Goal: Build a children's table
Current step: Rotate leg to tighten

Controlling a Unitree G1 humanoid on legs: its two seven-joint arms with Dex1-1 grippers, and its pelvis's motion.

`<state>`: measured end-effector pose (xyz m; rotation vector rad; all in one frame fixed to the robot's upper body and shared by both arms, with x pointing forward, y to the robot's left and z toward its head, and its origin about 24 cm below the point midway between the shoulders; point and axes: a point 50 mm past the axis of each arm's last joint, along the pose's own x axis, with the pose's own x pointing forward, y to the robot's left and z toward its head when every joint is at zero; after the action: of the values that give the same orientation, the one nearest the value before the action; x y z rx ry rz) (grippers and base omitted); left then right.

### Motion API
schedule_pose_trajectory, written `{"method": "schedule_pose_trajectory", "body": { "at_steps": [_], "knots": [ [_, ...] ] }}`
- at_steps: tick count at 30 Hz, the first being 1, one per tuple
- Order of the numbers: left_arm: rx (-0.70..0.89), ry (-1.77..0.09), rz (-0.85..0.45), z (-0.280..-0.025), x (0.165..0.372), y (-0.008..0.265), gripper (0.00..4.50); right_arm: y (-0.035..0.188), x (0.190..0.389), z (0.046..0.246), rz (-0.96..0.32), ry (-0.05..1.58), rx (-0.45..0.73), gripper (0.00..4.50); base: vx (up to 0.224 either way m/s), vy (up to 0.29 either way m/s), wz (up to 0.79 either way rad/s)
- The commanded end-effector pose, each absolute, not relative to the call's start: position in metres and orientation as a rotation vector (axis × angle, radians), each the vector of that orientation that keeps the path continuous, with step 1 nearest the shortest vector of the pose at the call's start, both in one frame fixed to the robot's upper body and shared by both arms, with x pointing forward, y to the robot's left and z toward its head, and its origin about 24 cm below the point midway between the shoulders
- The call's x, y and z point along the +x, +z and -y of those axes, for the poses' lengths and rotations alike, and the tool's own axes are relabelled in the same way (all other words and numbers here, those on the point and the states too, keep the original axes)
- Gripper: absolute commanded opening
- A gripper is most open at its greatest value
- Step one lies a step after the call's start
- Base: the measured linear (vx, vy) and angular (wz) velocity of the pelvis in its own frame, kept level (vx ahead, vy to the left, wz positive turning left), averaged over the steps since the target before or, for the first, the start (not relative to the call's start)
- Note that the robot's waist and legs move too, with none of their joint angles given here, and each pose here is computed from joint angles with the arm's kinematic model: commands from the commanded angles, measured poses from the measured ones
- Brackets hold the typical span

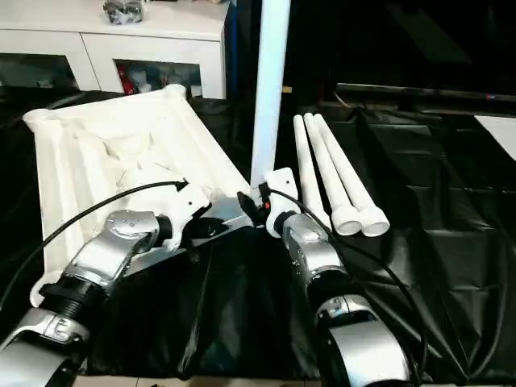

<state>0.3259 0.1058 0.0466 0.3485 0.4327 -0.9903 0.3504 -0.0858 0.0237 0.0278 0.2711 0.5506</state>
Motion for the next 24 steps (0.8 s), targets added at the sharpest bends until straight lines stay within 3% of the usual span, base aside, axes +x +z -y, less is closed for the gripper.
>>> {"method": "schedule_pose_trajectory", "body": {
  "at_steps": [1,3,7,10,16,24],
  "knots": [
    [0.348,-1.038,-0.397,-0.090,0.324,0.049,0.00,0.013,0.339,0.065,-0.325,0.676,0.048,3.59,0.000,0.000,0.00],
    [0.353,-1.081,-0.391,-0.096,0.322,0.050,0.00,0.016,0.338,0.069,-0.302,0.753,0.038,3.86,0.000,0.000,0.00],
    [0.359,-1.154,-0.396,-0.109,0.317,0.051,0.00,0.019,0.329,0.081,-0.270,0.938,0.007,3.86,0.000,0.000,0.00],
    [0.367,-1.142,-0.406,-0.115,0.317,0.050,0.00,0.020,0.326,0.089,-0.260,0.986,0.010,3.86,0.000,0.000,0.00],
    [0.360,-1.051,-0.409,-0.118,0.320,0.050,0.00,0.034,0.318,0.130,-0.209,1.001,-0.014,3.86,0.000,0.000,0.00],
    [0.357,-1.017,-0.391,-0.112,0.316,0.050,0.00,0.054,0.300,0.166,-0.184,1.017,-0.095,3.86,0.000,0.000,0.00]
  ]
}}
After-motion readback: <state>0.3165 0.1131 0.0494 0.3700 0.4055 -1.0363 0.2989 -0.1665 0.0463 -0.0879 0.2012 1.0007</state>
